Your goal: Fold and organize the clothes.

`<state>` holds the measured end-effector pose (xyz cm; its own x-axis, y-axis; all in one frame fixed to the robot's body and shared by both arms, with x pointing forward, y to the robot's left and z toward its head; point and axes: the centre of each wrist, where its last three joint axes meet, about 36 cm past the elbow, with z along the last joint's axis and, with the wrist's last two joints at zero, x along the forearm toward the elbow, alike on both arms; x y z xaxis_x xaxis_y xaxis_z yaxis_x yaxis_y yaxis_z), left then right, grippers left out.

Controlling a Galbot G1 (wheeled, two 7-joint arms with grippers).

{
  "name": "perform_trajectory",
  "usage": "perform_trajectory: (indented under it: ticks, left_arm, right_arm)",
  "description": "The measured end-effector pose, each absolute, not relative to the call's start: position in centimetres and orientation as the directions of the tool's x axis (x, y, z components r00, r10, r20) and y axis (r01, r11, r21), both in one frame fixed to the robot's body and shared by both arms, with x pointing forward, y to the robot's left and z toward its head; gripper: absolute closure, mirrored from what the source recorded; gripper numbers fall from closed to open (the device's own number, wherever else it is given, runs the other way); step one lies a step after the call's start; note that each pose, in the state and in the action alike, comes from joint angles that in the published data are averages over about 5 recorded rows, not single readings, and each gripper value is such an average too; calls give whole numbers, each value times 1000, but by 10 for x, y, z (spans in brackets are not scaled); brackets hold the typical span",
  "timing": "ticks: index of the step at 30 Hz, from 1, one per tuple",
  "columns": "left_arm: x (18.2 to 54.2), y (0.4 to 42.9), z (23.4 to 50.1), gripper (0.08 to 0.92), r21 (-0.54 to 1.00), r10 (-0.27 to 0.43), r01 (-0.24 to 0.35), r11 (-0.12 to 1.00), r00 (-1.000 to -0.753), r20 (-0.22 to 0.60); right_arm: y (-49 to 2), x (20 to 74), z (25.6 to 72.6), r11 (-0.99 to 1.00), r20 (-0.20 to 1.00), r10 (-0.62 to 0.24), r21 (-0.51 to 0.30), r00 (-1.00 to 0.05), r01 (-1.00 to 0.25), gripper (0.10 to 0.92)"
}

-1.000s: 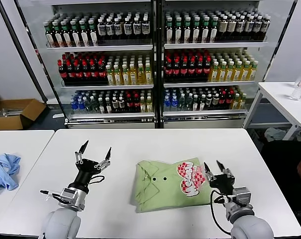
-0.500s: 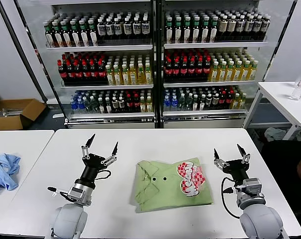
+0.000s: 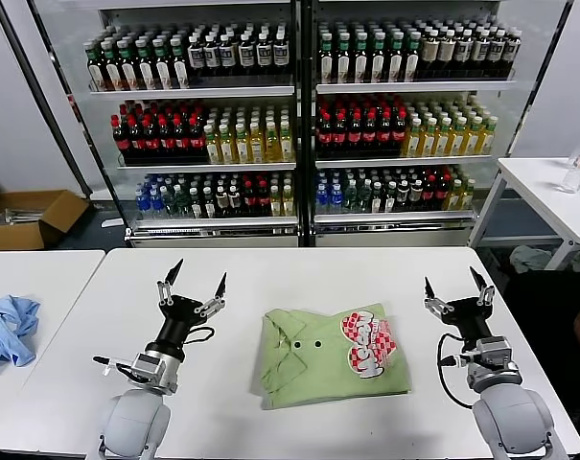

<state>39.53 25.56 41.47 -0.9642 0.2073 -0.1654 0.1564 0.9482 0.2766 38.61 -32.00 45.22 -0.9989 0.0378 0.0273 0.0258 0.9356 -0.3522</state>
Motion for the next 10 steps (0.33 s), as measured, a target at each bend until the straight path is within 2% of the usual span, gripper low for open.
perform_trajectory:
  ticks: [10]
  left_arm:
    - [392, 267, 425, 177, 295, 198, 141, 945, -965, -172]
  right_arm:
    - [-327, 393, 450, 925, 3, 46, -377, -999, 42, 199]
